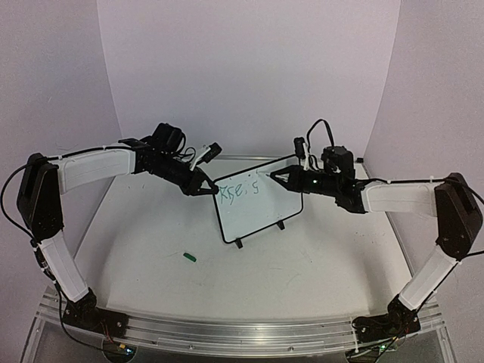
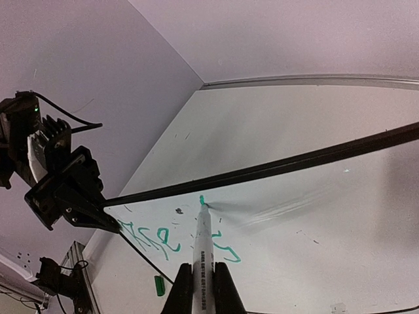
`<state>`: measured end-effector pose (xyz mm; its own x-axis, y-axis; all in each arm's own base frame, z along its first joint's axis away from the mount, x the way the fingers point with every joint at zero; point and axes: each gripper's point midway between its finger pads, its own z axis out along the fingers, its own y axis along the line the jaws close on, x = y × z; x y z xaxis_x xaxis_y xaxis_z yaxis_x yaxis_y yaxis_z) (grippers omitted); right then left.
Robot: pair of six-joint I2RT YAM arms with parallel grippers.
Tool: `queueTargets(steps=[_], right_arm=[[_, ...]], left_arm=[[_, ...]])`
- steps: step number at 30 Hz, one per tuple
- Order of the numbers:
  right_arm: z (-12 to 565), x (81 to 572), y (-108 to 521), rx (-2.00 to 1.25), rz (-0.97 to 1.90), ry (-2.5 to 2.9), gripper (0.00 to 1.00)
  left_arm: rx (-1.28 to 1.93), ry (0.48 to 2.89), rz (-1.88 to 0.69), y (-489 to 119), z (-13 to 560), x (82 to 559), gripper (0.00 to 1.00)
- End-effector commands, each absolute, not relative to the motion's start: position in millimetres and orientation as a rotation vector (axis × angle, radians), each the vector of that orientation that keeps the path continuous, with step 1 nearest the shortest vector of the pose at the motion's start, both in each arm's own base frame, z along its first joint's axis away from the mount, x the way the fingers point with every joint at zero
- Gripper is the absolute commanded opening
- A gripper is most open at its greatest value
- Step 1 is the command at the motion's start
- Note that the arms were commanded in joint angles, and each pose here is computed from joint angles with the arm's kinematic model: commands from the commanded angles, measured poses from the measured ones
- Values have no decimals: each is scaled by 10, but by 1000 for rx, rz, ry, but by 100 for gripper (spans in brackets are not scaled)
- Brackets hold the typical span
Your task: Write a sentence on the whiteboard
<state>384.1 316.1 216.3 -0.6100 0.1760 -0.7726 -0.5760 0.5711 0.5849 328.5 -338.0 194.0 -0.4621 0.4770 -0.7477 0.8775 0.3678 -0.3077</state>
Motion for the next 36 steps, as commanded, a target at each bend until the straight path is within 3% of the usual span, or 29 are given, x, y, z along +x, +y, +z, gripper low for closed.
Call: queueTargets(steps=[1, 16, 36], right_arm=[[1987, 3819, 3097, -303, 1074, 1987, 0], [1782, 3735, 3060, -285, 1082, 2041, 0], [2152, 3830, 3088, -248, 1124, 1927, 0]], left_arm=[[1221, 2167, -883, -3329, 1687, 3221, 0], [1221, 2165, -881, -3332, 1693, 3224, 0], [1221, 2164, -881, -3334, 1692, 3223, 0]])
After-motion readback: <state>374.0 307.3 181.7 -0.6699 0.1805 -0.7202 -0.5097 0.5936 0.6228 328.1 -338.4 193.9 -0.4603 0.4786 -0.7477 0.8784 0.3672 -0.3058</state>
